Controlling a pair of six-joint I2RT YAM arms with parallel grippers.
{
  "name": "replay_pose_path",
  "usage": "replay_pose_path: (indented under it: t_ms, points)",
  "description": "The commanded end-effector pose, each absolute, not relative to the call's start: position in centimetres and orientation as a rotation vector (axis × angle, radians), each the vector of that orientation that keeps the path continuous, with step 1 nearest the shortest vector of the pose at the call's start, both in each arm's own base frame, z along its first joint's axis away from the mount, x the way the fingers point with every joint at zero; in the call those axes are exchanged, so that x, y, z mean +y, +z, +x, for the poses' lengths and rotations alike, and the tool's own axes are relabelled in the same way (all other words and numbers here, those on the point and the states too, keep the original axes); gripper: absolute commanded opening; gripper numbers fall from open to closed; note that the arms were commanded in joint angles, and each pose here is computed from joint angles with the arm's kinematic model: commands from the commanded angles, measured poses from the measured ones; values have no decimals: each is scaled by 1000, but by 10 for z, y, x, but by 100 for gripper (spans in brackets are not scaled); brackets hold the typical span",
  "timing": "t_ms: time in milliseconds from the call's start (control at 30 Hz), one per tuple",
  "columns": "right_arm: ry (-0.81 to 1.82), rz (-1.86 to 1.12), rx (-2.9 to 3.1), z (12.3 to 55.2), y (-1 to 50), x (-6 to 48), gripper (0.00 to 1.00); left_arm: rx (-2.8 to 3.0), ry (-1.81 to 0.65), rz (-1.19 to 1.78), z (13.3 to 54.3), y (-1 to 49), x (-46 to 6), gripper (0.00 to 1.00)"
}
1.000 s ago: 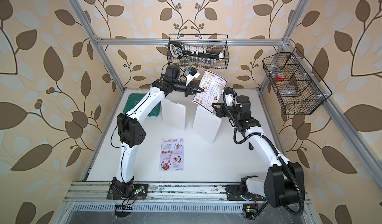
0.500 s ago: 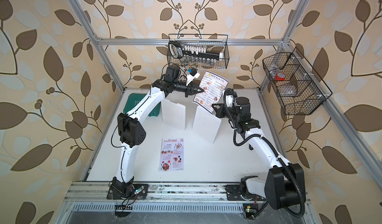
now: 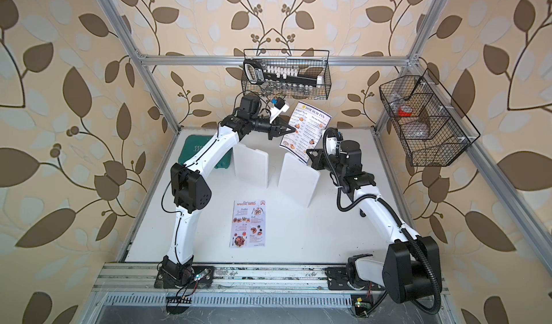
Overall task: Insert the menus into the narrow rack
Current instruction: Insert the menu into the narrow rack.
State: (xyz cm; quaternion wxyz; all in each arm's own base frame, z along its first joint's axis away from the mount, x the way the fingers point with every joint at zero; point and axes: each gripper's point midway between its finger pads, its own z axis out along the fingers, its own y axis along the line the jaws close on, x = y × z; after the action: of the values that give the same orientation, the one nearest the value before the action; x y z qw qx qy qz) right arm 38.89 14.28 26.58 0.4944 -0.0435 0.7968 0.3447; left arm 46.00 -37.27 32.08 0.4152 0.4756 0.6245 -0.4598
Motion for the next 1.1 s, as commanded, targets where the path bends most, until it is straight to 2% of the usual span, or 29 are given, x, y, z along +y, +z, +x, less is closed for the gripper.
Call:
replay_pose_path:
  t_ms: [0,1067]
  points:
    - [827,-75,1970,387,252,140,2,1492,-1063,1164,475,345,-369,0]
    - [854,-46,2001,376,230,140,1,1469,-1063,1195,464,354,-365,0]
